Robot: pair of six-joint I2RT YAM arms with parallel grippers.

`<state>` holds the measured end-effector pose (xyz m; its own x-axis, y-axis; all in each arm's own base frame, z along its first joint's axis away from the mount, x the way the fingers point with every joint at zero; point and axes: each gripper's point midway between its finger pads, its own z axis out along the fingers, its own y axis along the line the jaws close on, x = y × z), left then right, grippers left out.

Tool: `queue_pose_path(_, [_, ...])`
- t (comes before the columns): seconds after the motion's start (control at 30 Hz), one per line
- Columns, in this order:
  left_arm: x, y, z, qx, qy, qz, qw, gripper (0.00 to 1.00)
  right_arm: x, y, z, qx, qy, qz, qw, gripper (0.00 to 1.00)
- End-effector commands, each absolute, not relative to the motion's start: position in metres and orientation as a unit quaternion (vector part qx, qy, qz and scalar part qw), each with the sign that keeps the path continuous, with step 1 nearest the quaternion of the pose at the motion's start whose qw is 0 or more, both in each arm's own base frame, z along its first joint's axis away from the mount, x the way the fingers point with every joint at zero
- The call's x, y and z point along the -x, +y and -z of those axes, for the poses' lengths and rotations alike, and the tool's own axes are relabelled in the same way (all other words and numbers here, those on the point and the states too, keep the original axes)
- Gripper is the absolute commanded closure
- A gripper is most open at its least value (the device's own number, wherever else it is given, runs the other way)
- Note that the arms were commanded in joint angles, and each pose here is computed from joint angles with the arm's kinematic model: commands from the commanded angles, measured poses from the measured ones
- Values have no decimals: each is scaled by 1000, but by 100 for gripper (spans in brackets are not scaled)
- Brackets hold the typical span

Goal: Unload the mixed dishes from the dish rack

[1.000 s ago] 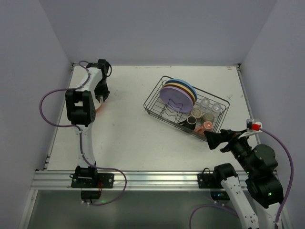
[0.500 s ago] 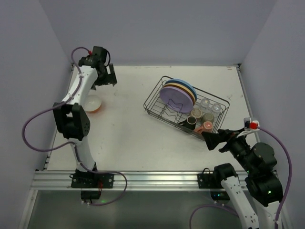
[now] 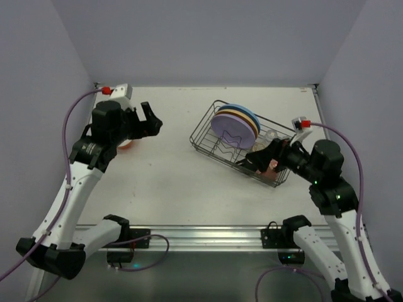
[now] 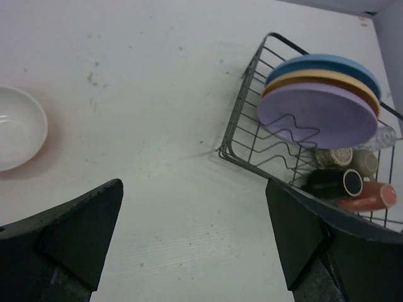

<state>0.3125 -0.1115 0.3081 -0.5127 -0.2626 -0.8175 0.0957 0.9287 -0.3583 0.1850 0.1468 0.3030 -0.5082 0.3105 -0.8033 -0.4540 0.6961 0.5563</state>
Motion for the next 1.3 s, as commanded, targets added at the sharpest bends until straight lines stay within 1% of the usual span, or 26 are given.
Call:
queue_pose_path(0.0, [-292, -144, -290, -15, 833, 272, 481, 0, -225, 154, -328, 100, 777, -340, 520, 4])
queue_pose_path(0.03, [-286, -145, -282, -20, 834, 277, 477, 0, -245, 138, -340, 72, 779, -275, 558, 5])
queue_pose_path(0.1, [-276, -143, -254, -40, 843, 271, 463, 0, -274, 134, -338, 90, 793, -200, 568, 9])
queue_pose_path(0.13, [-274, -140, -254, -45, 843, 260, 468, 0, -281, 140, -338, 108, 797, -193, 563, 19])
queue_pose_path(0.17, [-270, -133, -248, -44, 848, 246, 468, 0, -291, 138, -334, 131, 802, -155, 561, 26])
queue_pose_path(0.23, [-271, -115, -239, -24, 852, 200, 484, 0, -311, 152, -320, 167, 820, -113, 535, 30])
queue_pose_path(0.27, [-270, -109, -242, -13, 846, 192, 497, 0, -322, 144, -316, 166, 827, -64, 534, 30])
queue_pose_path(0.3, [-270, -104, -240, -2, 845, 182, 504, 0, -327, 149, -312, 186, 827, -40, 529, 30])
queue_pose_path(0.37, [-267, -96, -225, 9, 848, 166, 503, 0, -346, 145, -303, 199, 828, 33, 523, 30])
queue_pose_path(0.4, [-268, -87, -219, 25, 850, 146, 506, 0, -352, 149, -304, 207, 822, 48, 528, 29])
queue_pose_path(0.47, [-267, -84, -210, 34, 856, 138, 498, 0, -359, 158, -293, 238, 816, 82, 520, 32])
queue_pose_path(0.53, [-266, -89, -213, 25, 855, 150, 496, 0, -366, 166, -292, 248, 810, 97, 523, 32])
queue_pose_path(0.6, [-267, -97, -210, 13, 854, 167, 492, 0, -374, 172, -285, 264, 807, 109, 517, 35])
queue_pose_path(0.73, [-268, -99, -206, 8, 859, 168, 483, 0, -385, 178, -273, 283, 806, 135, 502, 39])
queue_pose_path(0.77, [-268, -99, -206, 8, 859, 167, 483, 0, -387, 180, -269, 291, 806, 140, 496, 43])
queue_pose_path(0.83, [-267, -99, -206, 9, 859, 167, 484, 0, -394, 178, -258, 300, 807, 161, 482, 47])
queue_pose_path(0.87, [-267, -99, -206, 8, 859, 167, 484, 0, -396, 179, -256, 302, 806, 167, 480, 53])
queue_pose_path(1.13, [-269, -101, -202, 5, 863, 170, 476, 0, -402, 185, -248, 312, 801, 167, 484, 60])
queue_pose_path(1.27, [-269, -102, -202, 3, 863, 171, 475, 0, -404, 186, -239, 314, 802, 167, 479, 66])
